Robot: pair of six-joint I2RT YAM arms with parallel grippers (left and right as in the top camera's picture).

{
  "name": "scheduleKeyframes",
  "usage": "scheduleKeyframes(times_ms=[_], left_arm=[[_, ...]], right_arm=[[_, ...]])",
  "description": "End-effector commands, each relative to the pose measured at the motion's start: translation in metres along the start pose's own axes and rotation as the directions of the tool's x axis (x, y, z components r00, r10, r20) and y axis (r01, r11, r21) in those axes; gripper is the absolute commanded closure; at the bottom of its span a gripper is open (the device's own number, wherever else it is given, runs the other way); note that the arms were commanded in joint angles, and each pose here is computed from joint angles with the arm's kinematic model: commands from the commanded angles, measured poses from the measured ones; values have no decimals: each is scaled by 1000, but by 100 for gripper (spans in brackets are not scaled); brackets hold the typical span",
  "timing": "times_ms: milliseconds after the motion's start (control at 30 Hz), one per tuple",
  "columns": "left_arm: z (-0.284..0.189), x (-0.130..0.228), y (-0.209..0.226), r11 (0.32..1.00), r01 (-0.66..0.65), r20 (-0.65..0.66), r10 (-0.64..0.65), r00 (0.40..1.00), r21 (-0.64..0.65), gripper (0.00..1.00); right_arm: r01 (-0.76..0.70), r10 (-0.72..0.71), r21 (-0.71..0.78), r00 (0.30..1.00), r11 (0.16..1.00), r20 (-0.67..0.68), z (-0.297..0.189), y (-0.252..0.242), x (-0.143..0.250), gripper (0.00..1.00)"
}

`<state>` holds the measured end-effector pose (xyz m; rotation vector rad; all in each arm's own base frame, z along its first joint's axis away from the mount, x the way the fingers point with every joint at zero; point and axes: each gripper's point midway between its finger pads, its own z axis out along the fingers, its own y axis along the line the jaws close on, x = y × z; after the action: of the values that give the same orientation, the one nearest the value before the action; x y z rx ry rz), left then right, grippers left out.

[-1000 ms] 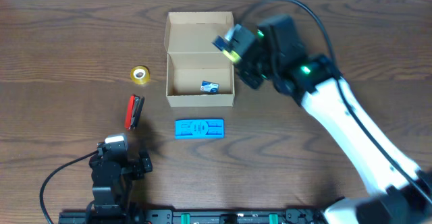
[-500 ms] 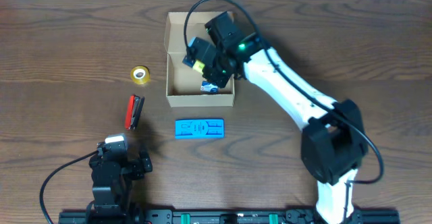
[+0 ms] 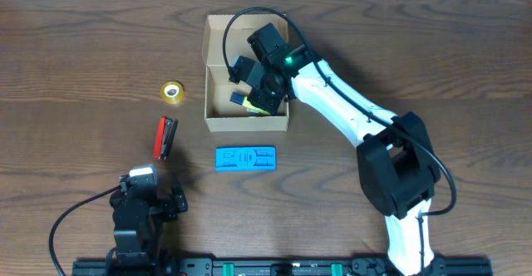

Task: Pack container
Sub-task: 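Grasp the blue whiteboard duster with the right gripper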

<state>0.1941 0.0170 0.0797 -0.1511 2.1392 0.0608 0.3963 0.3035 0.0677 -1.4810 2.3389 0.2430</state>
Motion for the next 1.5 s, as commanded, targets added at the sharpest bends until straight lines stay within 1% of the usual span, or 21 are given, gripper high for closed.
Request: scheduleKeyframes(times_ms=[0, 167, 367, 400, 467, 533, 600, 767, 867, 1000, 1167, 1267, 1467], left_arm=[[2, 3, 1, 1000, -1, -5, 0, 1000, -6, 4], [2, 3, 1, 1000, 0, -5, 0, 1000, -6, 5], [2, 3, 1, 1000, 0, -5, 0, 1000, -6, 5], [2, 3, 1, 1000, 0, -5, 0, 1000, -6, 5], [2, 3, 1, 1000, -1, -5, 0, 1000, -6, 5], [2, 3, 1, 1000, 0, -5, 0, 1000, -6, 4], [2, 3, 1, 1000, -1, -5, 0, 1000, -6, 5], [2, 3, 1, 1000, 0, -5, 0, 1000, -6, 5], [2, 3, 1, 1000, -1, -5, 0, 1000, -6, 4], [2, 3, 1, 1000, -1, -5, 0, 1000, -6, 5], [2, 3, 1, 1000, -1, -5, 0, 1000, -6, 5], [2, 3, 1, 1000, -1, -5, 0, 1000, -6, 5], [2, 3, 1, 1000, 0, -5, 0, 1000, -6, 5]], right_arm=[[17, -17, 20, 999, 1000, 33, -4, -4, -12, 48], [24, -28, 50, 996, 998, 87, -20, -13, -33, 46], [55, -67, 78, 984, 995, 164, -82, -14, -66, 43], [74, -84, 68, 983, 995, 165, -90, -9, -67, 42], [128, -129, 17, 978, 992, 161, -105, 11, -65, 39], [193, -182, -71, 974, 979, 139, -116, 40, -54, 34], [218, -208, -139, 975, 966, 83, -120, 63, -39, 29], [288, -309, -274, 950, 918, -37, -115, 114, -9, 15], [318, -358, -318, 931, 893, -75, -105, 137, 2, 11], [327, -396, -349, 906, 878, -149, -85, 153, 25, 10], [326, -419, -357, 880, 876, -226, -49, 160, 59, 9], [333, -425, -346, 873, 877, -237, -36, 159, 68, 9], [349, -426, -325, 881, 879, -207, -20, 158, 67, 7]])
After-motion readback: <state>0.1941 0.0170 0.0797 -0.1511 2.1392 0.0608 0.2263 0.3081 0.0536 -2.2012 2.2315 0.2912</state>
